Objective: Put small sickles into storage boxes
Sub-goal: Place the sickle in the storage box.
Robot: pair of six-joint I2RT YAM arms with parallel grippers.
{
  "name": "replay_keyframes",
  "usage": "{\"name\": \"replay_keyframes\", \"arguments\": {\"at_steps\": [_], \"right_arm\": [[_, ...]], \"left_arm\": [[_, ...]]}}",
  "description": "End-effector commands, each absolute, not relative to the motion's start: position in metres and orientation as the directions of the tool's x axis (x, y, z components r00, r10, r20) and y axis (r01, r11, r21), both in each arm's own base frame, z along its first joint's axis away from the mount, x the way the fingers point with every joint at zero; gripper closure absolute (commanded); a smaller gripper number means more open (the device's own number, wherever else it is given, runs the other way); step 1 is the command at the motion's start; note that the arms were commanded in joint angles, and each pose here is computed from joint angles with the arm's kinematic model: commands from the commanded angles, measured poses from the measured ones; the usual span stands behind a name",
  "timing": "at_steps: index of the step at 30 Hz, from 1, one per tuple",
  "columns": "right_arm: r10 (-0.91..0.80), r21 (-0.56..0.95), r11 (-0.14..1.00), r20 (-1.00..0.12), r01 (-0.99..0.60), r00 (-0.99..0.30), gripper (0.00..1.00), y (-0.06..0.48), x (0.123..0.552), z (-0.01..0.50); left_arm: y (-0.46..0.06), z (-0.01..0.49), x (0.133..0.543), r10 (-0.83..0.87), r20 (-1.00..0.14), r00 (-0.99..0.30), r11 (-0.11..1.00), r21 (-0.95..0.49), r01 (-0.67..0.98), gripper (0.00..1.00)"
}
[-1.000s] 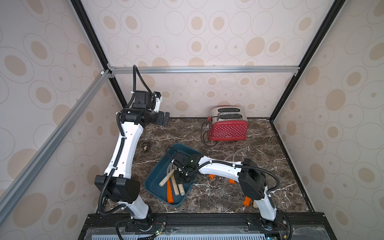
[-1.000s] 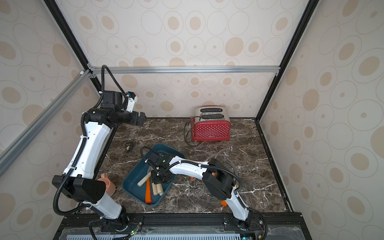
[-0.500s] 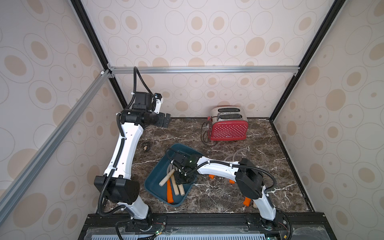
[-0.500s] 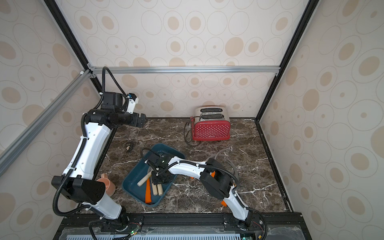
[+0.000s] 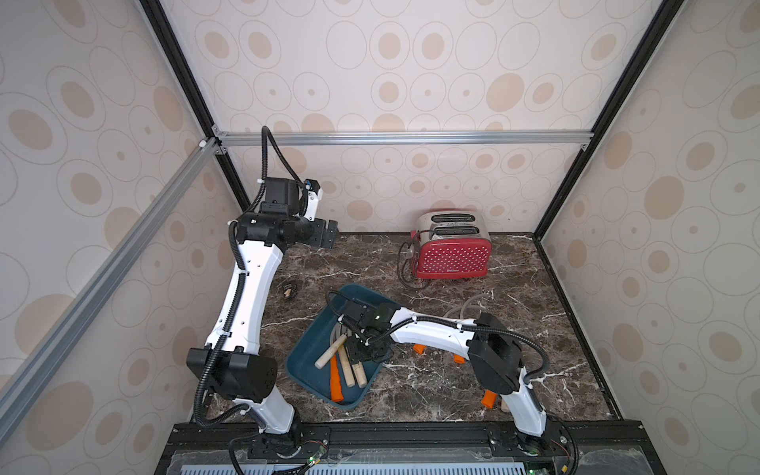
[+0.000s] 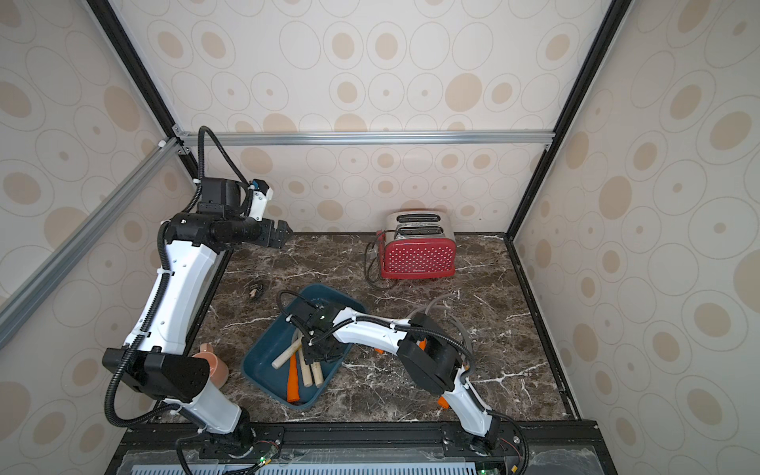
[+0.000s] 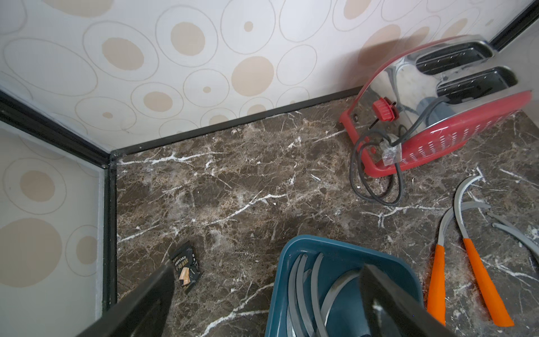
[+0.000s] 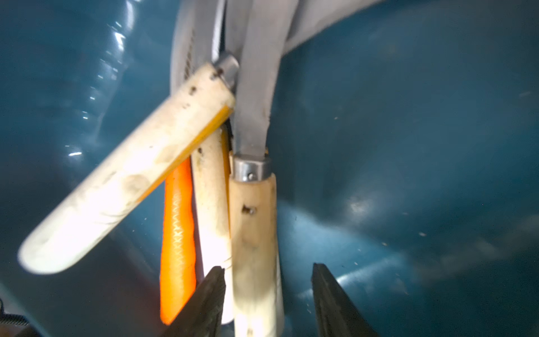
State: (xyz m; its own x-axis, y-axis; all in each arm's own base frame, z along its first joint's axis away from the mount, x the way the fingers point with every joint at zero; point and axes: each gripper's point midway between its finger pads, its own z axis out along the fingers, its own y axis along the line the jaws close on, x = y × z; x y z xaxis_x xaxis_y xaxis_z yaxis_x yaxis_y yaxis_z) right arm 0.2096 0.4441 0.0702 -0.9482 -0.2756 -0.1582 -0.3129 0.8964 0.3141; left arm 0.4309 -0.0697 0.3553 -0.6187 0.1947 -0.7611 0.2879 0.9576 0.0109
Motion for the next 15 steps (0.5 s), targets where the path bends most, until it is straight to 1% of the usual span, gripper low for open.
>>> {"name": "replay_keyframes", "arguments": {"at_steps": [1,5,9,12,15], "right_arm": [[-0.264,0.304,0.890,-0.265,-0.340,-0.928,0.48,0.430,0.226,0.116],[-0.255,0.322,0.878,-0.312,-0.355,-0.915,0.48,0.419,0.232,0.136],[-0.222,0.279,0.897,-0.386,-0.343,-0.895,0.48,0.388,0.244,0.161],[-0.163,0.248,0.926,-0.418,-0.285,-0.894,0.49,0.348,0.256,0.170],[-0.067,0.243,0.954,-0.399,-0.176,-0.914,0.51,0.297,0.265,0.161]], "left_arm": [[-0.071,0.366,0.432,0.184,-0.771,-0.609,0.956,-0.005,0.295,0.01],[-0.071,0.361,0.432,0.191,-0.760,-0.621,0.954,-0.006,0.301,0.01],[-0.073,0.356,0.430,0.218,-0.751,-0.623,0.945,0.004,0.327,0.01],[-0.081,0.353,0.425,0.245,-0.747,-0.618,0.926,-0.009,0.378,0.01],[-0.093,0.346,0.417,0.296,-0.731,-0.614,0.901,0.000,0.434,0.01]]}}
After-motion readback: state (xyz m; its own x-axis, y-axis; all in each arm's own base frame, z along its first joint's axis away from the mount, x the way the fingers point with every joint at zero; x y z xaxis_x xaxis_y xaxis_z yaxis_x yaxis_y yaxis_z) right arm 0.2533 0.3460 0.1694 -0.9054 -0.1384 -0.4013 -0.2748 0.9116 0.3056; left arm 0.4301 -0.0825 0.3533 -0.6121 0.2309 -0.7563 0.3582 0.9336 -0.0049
